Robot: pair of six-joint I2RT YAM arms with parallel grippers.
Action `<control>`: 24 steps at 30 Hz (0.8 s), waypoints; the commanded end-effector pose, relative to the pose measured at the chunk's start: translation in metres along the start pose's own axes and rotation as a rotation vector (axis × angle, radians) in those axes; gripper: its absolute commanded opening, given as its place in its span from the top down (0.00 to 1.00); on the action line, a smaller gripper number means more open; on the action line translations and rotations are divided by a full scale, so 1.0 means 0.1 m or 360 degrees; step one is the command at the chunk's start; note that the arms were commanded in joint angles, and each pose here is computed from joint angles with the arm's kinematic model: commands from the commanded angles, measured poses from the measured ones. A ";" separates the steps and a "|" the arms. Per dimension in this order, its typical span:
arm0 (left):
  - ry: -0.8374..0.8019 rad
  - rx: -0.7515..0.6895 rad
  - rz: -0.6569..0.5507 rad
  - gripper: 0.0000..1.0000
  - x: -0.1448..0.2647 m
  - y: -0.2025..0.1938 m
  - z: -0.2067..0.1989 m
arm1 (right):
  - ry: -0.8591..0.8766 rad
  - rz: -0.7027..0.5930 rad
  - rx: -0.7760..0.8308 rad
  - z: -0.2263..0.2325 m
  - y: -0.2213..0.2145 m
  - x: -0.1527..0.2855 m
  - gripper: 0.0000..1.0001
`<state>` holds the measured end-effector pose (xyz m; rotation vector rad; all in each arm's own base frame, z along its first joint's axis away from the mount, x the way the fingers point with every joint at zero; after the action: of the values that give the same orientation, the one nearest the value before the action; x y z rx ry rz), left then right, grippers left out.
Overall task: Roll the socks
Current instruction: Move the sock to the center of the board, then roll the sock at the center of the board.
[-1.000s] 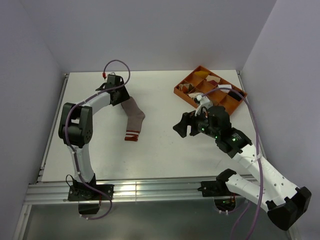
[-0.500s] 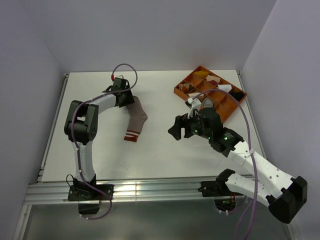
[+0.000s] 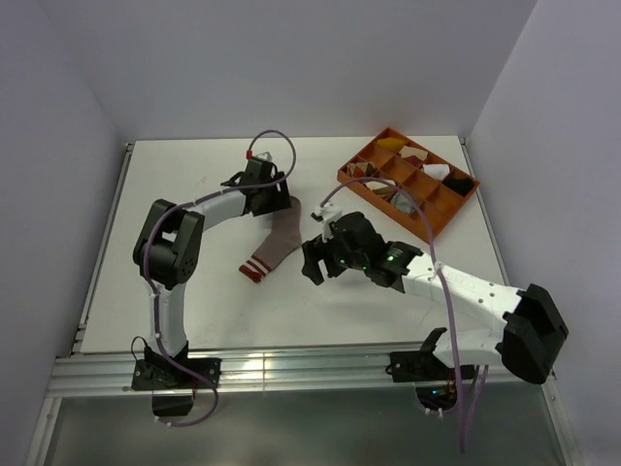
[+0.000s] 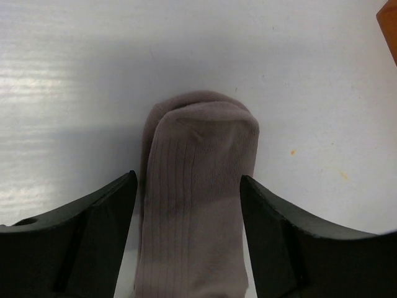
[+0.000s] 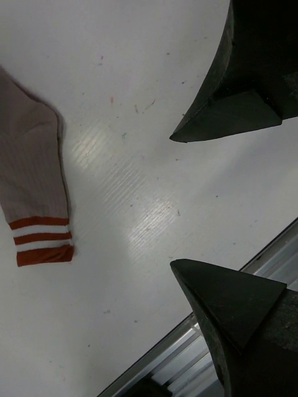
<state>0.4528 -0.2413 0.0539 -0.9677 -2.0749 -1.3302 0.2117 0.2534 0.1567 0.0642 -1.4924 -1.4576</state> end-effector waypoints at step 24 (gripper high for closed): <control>0.0287 0.0579 -0.0524 0.03 2.61 0.30 1.59 | -0.0046 0.0256 0.0858 0.91 0.12 -1.64 0.33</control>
<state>0.3236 -0.0068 0.2178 -0.2922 -2.3306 -1.0789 0.2364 0.4136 0.0816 0.2031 -1.7749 -0.9310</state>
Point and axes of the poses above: each gripper's point midway between its finger pads, its own x axis back along the fingers, its own z axis along the line the jaws close on, y = z × x, the point moved 2 cm from there along x, back along the fingers, and after that the axes turned 2 degrees about x, right-handed, at the moved point
